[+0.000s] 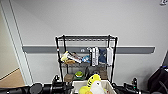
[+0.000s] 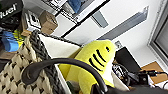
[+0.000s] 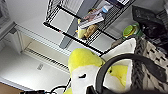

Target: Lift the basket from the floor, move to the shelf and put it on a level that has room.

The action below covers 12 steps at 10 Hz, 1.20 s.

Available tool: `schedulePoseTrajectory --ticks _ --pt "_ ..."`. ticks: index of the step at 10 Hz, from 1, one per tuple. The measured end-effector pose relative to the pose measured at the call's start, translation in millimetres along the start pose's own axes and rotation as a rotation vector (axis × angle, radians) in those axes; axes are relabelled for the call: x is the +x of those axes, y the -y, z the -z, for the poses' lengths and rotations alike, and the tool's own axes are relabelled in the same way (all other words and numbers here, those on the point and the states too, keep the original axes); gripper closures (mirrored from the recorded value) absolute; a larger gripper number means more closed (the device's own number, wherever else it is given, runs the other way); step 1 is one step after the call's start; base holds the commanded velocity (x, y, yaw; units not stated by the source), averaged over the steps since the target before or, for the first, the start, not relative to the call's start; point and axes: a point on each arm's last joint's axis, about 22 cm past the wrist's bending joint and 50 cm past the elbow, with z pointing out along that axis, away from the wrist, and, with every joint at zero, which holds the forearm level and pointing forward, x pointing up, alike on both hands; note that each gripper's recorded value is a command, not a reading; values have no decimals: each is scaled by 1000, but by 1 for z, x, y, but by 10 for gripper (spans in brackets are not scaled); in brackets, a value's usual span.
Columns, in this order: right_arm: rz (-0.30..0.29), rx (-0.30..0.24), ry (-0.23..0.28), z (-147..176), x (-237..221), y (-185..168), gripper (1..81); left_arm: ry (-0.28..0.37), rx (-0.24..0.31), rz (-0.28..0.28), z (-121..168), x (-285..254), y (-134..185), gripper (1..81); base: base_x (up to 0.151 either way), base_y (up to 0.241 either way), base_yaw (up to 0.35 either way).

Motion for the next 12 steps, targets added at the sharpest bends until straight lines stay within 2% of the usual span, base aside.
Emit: schedulePoseTrajectory --ticks 12 --pt "1 -3 -2 1 1 -1 811 1 -4 0 0 -1 -2 811 96 0 0"
